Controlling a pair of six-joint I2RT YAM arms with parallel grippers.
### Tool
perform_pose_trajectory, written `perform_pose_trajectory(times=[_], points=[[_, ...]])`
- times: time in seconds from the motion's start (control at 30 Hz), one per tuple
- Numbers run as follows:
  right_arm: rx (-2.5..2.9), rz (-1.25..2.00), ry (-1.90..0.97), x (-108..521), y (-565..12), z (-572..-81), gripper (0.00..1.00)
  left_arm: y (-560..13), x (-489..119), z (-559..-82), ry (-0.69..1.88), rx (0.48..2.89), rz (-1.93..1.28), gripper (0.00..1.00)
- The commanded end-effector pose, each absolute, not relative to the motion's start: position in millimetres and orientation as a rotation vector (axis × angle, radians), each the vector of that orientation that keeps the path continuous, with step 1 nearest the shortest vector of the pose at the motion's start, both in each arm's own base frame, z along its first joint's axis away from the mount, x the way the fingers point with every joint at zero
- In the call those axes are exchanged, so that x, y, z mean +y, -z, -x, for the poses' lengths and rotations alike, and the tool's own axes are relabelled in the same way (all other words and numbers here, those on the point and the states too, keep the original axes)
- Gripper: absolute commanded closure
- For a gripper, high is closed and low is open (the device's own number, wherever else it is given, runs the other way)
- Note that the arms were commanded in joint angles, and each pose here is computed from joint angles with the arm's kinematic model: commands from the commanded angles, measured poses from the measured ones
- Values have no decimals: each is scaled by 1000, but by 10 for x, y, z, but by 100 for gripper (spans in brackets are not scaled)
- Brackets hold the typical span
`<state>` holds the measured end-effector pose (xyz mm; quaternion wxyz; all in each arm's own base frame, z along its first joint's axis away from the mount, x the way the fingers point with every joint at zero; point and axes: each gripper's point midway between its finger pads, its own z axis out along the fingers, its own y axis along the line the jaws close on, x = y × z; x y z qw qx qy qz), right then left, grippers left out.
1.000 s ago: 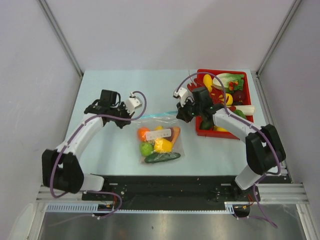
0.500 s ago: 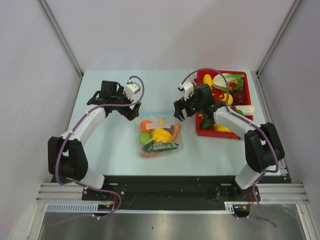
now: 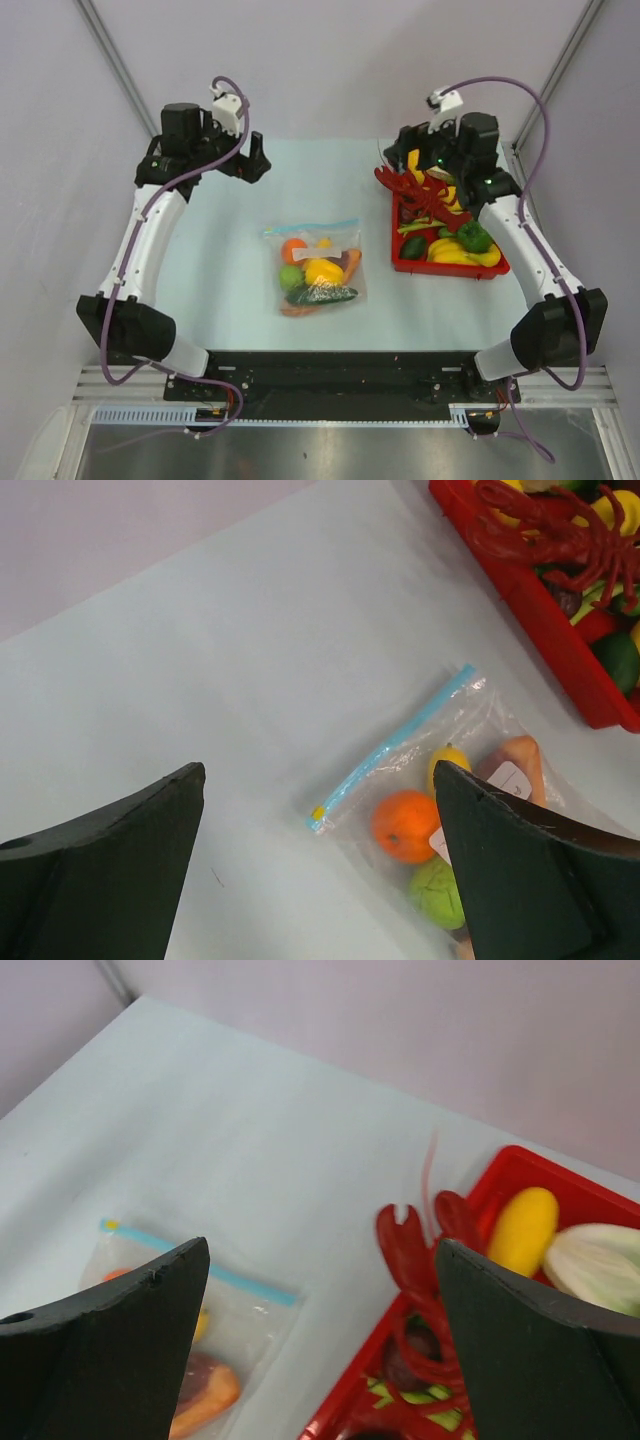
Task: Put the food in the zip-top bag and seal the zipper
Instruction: Reset both arms
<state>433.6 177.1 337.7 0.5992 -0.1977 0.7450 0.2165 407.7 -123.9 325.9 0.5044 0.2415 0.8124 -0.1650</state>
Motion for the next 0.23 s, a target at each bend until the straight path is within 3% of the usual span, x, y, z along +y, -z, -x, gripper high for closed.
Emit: perform_pose_trajectory(times=[0.0,0.2], points=[[1778,312,-489,1322,-3459,-4439,0,-3094,-1016,-4127,388,2084,-414,0],[1755,226,-447,945,-3595,-4494,0,-3166,-903,-4242,352,2072,-365,0]])
